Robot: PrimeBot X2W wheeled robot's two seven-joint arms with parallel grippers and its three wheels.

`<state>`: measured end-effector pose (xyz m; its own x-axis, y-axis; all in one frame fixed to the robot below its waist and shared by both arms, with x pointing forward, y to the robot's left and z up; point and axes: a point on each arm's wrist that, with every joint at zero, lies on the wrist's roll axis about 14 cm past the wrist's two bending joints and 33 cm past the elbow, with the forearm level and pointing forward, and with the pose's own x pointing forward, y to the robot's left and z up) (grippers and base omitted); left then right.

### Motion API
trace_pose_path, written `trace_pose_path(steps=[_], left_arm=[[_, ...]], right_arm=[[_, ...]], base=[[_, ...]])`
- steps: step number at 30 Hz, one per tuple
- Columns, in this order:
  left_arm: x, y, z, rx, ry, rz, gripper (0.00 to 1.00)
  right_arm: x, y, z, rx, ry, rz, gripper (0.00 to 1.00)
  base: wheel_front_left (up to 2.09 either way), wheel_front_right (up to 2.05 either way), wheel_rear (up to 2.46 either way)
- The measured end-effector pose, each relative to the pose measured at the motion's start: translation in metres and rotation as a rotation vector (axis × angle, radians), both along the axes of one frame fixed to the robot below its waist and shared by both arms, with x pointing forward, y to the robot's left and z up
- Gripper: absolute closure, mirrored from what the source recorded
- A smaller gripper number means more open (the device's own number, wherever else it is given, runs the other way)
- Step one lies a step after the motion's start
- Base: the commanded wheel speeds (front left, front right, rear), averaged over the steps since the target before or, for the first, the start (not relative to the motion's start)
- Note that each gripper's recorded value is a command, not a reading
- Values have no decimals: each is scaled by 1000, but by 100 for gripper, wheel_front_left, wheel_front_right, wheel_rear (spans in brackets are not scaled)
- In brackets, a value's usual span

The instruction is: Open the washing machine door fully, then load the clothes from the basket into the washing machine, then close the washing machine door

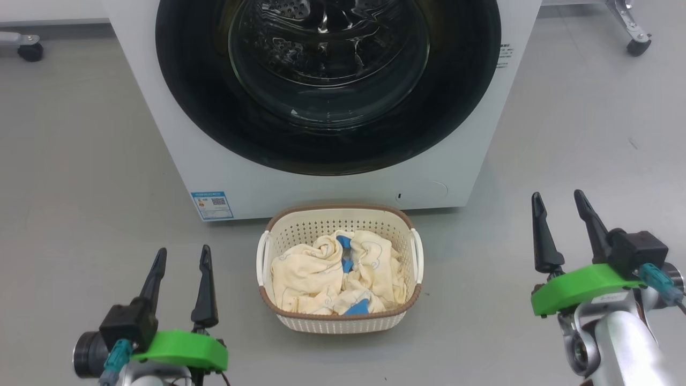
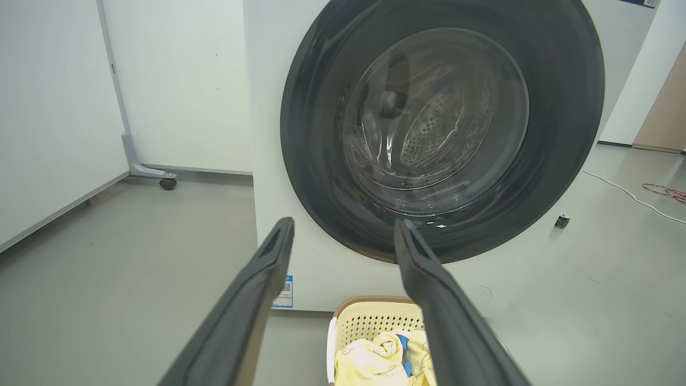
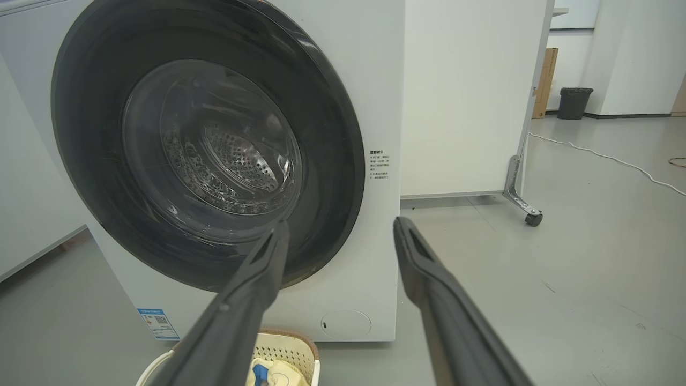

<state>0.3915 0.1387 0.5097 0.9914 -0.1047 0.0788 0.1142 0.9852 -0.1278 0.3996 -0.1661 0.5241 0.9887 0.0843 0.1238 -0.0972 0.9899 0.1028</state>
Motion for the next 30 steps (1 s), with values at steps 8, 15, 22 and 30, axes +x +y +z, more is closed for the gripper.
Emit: trace_pose_path(steps=[8, 15, 22, 30], left_arm=[[2, 0, 2, 1, -4, 4, 0], [3, 2, 1, -14, 0, 10, 0], [3, 3, 2, -38, -2, 12, 0], [2, 5, 4, -38, -7, 16, 0]], right_arm=[[0, 0, -4, 9, 14, 0, 0], [1, 0, -7, 9, 22, 0, 0], [1, 1, -8, 9, 24, 3, 0], [1, 2, -6, 7, 19, 5, 0]], base=[[0, 0, 0], [0, 0, 0], [0, 0, 0], [0, 0, 0]])
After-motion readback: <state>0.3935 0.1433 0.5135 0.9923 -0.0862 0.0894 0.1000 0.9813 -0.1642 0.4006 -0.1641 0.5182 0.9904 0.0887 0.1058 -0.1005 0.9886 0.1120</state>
